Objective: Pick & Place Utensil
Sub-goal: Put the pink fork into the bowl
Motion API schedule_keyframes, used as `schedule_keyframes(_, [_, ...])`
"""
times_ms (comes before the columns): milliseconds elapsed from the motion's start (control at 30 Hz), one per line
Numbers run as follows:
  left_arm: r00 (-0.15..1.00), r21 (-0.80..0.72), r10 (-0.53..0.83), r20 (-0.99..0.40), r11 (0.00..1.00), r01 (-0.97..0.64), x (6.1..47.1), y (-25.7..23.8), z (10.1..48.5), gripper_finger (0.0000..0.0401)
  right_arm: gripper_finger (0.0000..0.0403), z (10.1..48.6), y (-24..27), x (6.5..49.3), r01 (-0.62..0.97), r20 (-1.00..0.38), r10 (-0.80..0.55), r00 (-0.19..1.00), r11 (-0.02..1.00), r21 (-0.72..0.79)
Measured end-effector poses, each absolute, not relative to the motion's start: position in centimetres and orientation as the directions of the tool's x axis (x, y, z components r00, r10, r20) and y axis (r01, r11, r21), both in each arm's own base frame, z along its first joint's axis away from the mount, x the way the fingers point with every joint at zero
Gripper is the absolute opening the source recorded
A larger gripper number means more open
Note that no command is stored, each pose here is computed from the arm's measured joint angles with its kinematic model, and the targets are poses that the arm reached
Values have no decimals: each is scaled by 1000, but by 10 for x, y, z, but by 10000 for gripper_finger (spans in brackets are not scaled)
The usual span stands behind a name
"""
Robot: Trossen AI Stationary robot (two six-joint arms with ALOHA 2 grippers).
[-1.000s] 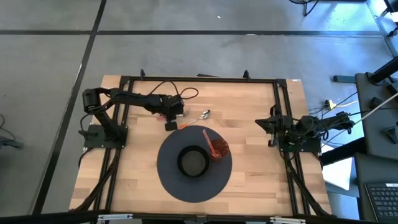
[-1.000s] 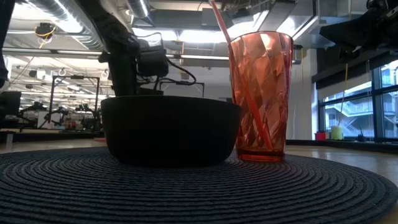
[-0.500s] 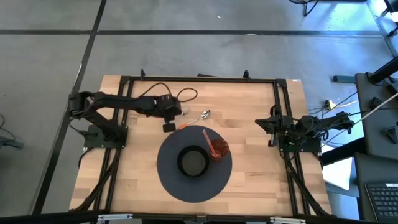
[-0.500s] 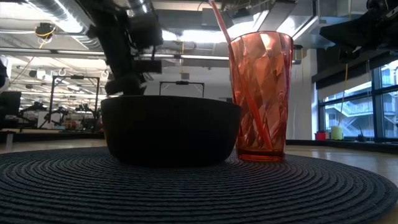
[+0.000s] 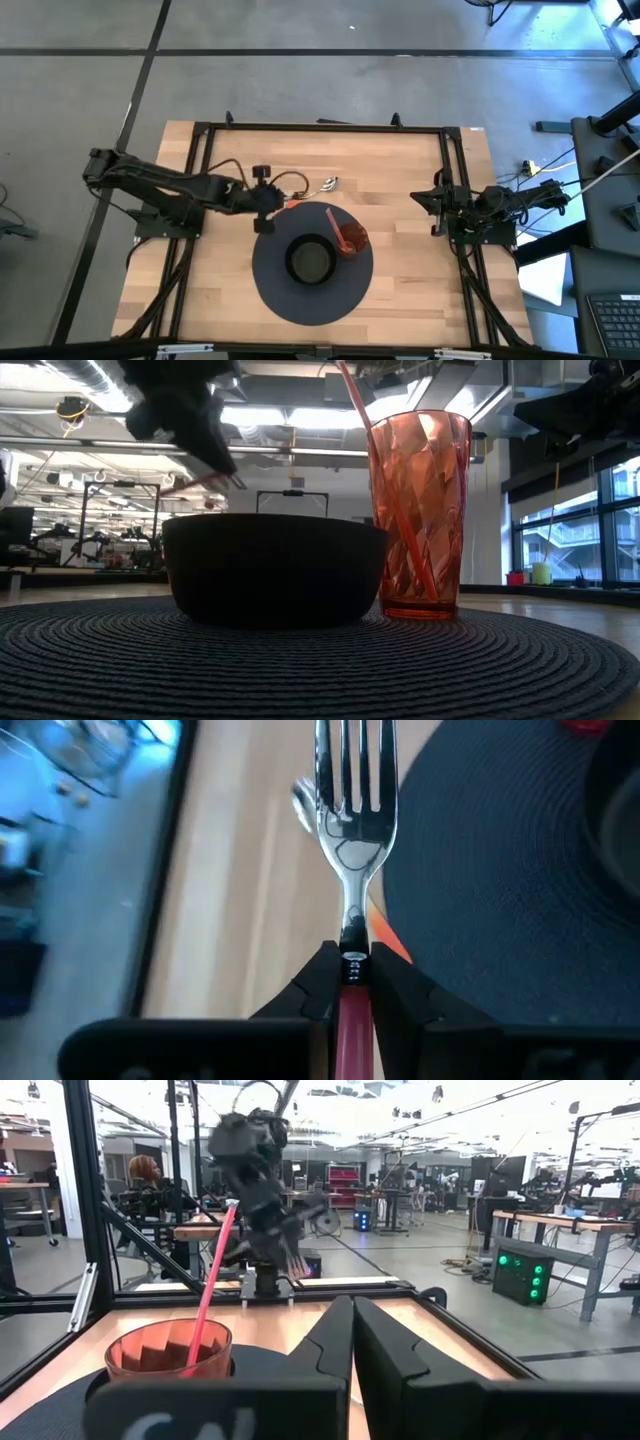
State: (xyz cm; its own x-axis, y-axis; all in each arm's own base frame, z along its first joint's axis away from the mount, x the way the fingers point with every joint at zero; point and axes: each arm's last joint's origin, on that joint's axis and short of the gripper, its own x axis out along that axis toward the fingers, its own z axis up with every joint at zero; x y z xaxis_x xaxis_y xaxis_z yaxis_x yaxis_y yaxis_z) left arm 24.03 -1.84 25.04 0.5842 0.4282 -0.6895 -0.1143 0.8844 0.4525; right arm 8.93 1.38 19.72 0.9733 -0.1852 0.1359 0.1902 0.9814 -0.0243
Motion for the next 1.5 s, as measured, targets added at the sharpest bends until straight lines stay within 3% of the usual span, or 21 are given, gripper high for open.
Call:
schedule_keyframes(467, [684,632,456,-570,774,11,263,-102,288,30,14,197,14,89,189,135,-185,973,982,-15])
schedule_keyframes(833, [533,741,545,-647,616,268,306,-159,248,30,14,197,14,89,189,133,-185,974,982,-15])
schedule_keyframes(1000, [503,717,523,-688,598,359,317,-178,233,30,14,197,14,89,189,132,-185,974,982,-16])
schedule_keyframes(1500, [311,652,607,-731,490,578,336,-170,194,29,14,197,14,89,189,132,-185,974,982,-16])
